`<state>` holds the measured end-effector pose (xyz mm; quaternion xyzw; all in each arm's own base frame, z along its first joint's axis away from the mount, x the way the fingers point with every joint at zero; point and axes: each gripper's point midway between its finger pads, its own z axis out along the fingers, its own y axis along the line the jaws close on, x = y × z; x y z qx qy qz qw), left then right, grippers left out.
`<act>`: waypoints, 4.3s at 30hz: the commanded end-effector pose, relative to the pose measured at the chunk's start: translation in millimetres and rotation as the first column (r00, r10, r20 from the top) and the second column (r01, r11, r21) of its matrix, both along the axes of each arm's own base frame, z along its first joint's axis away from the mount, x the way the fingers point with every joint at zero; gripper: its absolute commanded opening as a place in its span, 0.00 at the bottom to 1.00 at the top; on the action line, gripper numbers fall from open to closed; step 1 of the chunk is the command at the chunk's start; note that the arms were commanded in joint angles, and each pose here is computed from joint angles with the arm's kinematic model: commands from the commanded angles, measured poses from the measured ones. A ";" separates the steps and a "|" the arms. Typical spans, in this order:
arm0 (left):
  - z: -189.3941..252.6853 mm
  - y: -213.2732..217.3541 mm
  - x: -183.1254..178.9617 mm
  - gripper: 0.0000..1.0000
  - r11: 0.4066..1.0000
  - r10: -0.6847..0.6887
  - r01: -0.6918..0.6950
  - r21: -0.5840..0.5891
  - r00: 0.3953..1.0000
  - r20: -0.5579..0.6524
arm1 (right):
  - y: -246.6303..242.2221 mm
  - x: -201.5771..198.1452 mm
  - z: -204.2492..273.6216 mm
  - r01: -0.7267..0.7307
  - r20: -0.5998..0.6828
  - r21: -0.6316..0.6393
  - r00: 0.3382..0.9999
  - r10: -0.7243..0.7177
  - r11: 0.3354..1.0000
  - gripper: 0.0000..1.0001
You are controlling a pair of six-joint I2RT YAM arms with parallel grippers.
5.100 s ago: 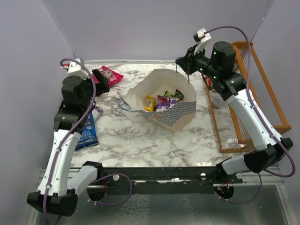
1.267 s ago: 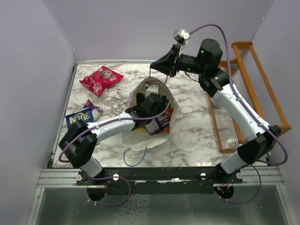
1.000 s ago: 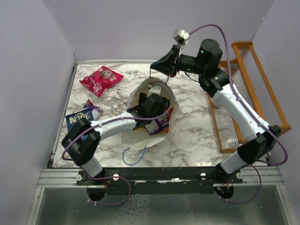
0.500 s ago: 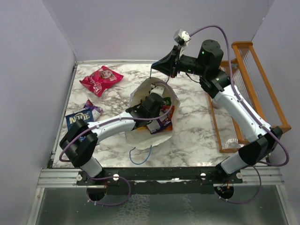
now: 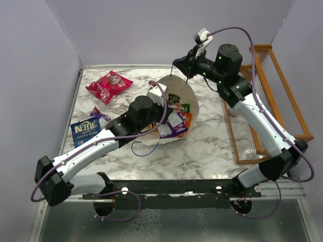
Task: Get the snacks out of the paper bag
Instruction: Take out the snack from the paper bag, then place the snack at the center of the board, then take out the snack from the paper bag.
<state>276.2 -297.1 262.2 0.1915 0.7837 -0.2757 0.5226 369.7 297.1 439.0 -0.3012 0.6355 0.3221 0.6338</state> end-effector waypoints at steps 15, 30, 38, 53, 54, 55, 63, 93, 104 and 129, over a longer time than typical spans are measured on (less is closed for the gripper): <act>182.3 83.3 -50.7 0.00 0.981 0.085 -0.013 -0.195 0.927 0.365 | -54.6 2.6 27.9 0.288 0.036 0.068 0.956 -0.290 0.955 0.02; 176.8 237.7 -8.4 0.00 0.592 0.732 -0.800 -0.095 0.485 0.479 | -50.0 -13.1 29.2 0.226 0.031 0.104 0.973 -0.230 0.969 0.02; 137.2 241.7 33.0 0.00 0.590 0.738 -0.803 -0.086 0.492 0.462 | -47.1 -18.3 30.7 0.198 0.029 0.113 0.979 -0.203 0.974 0.02; -25.8 308.2 74.3 0.00 0.511 0.857 -0.853 0.107 0.515 0.016 | -46.3 -22.6 35.2 0.179 0.043 0.114 0.982 -0.185 0.977 0.02; -35.6 310.3 73.0 0.00 0.505 0.861 -0.854 0.125 0.508 -0.009 | -46.3 -22.8 35.2 0.179 0.043 0.114 0.982 -0.185 0.977 0.02; -45.2 311.9 71.5 0.00 0.500 0.865 -0.854 0.145 0.501 -0.030 | -46.3 -22.7 35.5 0.179 0.045 0.115 0.982 -0.185 0.977 0.02; -127.6 312.9 48.5 0.00 0.452 0.890 -0.841 0.296 0.405 -0.210 | -45.7 -24.4 38.8 0.170 0.051 0.123 0.983 -0.178 0.978 0.02; 0.2 256.5 58.8 0.72 0.775 0.605 -0.625 -0.096 0.777 -0.176 | -7.7 -44.0 35.1 -0.099 0.135 0.033 0.986 0.094 0.995 0.02; 102.5 183.4 32.7 0.69 0.906 0.260 -0.250 -0.341 0.965 -0.016 | 5.8 -56.4 33.0 -0.218 0.165 0.007 0.963 0.214 0.976 0.02; 117.5 39.2 -54.9 0.59 0.908 -0.138 0.162 -0.387 0.986 0.091 | 10.6 -49.0 51.8 -0.222 0.216 0.021 0.953 0.213 0.975 0.02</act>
